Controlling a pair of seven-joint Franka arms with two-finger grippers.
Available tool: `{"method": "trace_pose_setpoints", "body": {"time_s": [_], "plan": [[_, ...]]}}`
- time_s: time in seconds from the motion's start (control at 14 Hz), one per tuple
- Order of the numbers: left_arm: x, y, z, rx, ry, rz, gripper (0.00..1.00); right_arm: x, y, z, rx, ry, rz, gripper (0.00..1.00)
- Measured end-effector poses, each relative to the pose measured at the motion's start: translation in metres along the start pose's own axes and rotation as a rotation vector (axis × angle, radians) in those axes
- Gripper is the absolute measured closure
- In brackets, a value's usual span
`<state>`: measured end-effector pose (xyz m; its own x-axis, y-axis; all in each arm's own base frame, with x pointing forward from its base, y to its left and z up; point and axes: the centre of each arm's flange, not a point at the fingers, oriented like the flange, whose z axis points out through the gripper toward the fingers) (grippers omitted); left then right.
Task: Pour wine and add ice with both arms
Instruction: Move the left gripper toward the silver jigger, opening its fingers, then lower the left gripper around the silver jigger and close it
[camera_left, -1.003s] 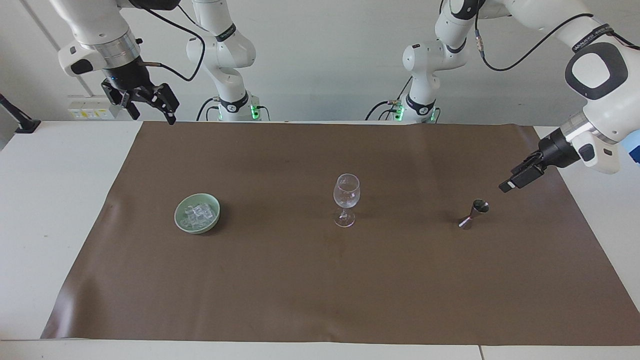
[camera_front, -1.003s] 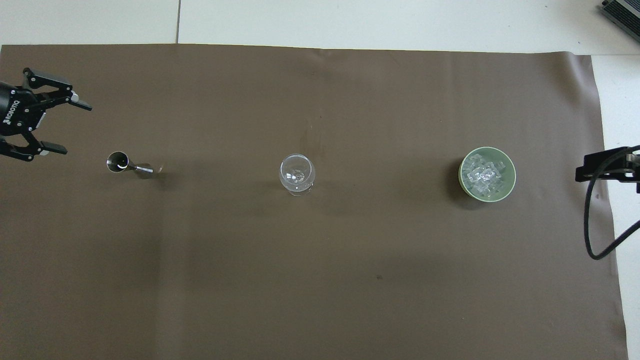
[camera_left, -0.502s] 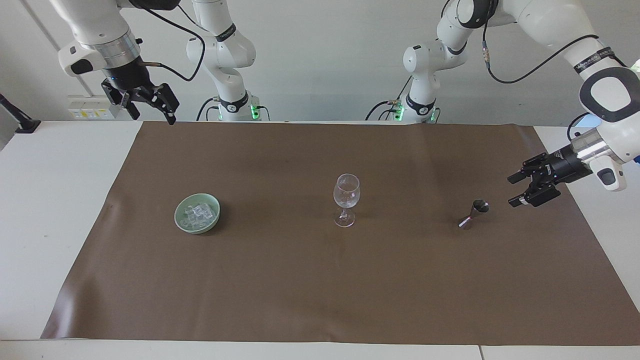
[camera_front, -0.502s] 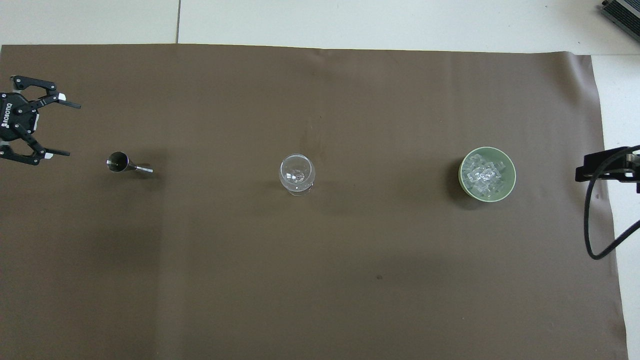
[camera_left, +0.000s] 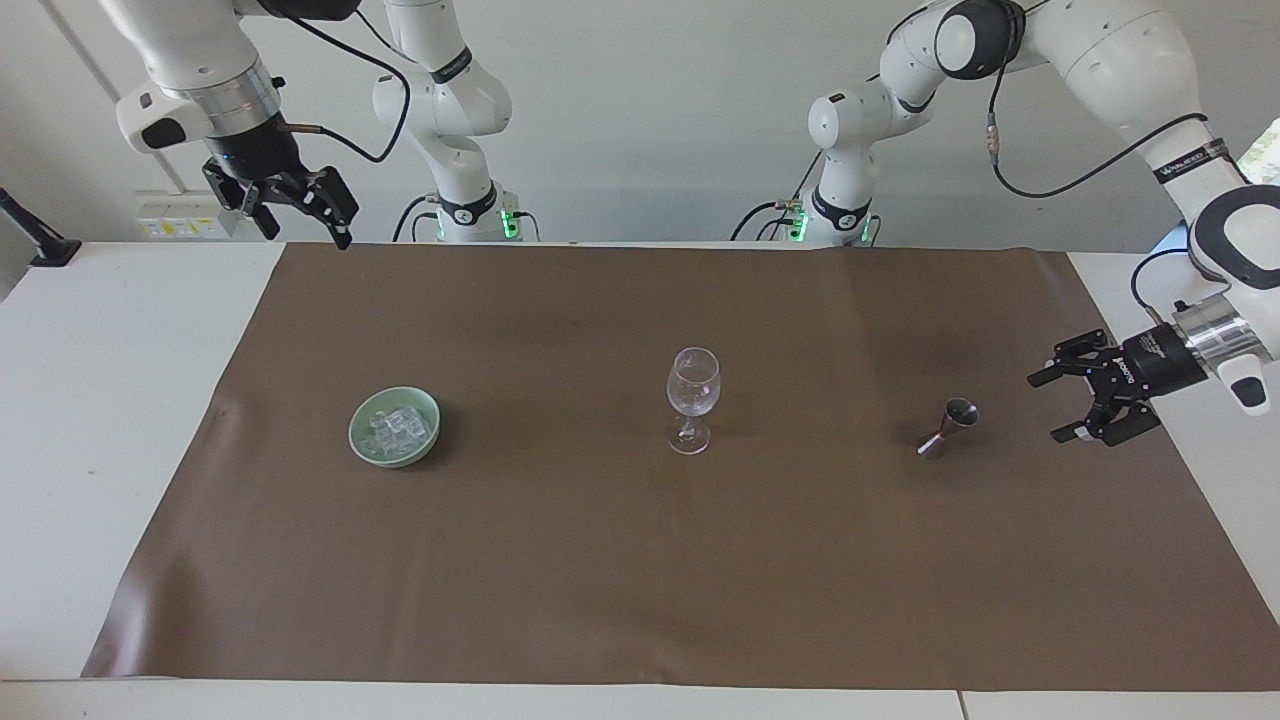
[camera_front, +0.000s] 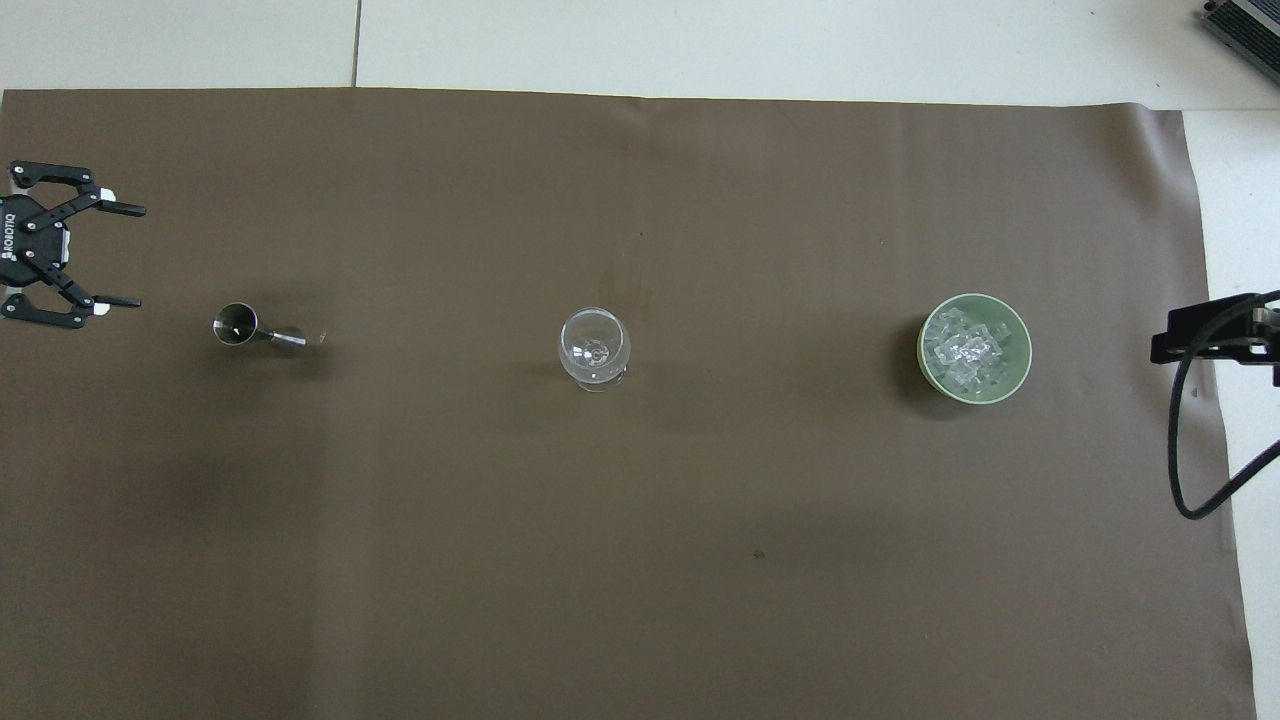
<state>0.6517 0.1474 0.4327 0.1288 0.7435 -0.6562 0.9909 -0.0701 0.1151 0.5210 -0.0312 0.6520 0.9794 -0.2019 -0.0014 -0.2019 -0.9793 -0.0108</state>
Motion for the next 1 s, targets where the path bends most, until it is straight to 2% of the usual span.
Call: {"method": "trace_pose_setpoints", "body": {"time_s": [0.29, 0.5, 0.79, 1.0], "plan": [[0.012, -0.003, 0.005, -0.01, -0.008, -0.039, 0.0, 0.0, 0.0, 0.0, 0.0, 0.0, 0.0, 0.0], [0.056, -0.016, 0.007, -0.034, -0.056, -0.119, 0.0, 0.0, 0.0, 0.0, 0.0, 0.0, 0.0, 0.0], [0.115, -0.048, 0.031, -0.059, -0.176, -0.225, 0.0, 0.0, 0.0, 0.0, 0.0, 0.0, 0.0, 0.0], [0.133, -0.075, 0.069, -0.074, -0.277, -0.265, 0.0, 0.0, 0.0, 0.0, 0.0, 0.0, 0.0, 0.0]]}}
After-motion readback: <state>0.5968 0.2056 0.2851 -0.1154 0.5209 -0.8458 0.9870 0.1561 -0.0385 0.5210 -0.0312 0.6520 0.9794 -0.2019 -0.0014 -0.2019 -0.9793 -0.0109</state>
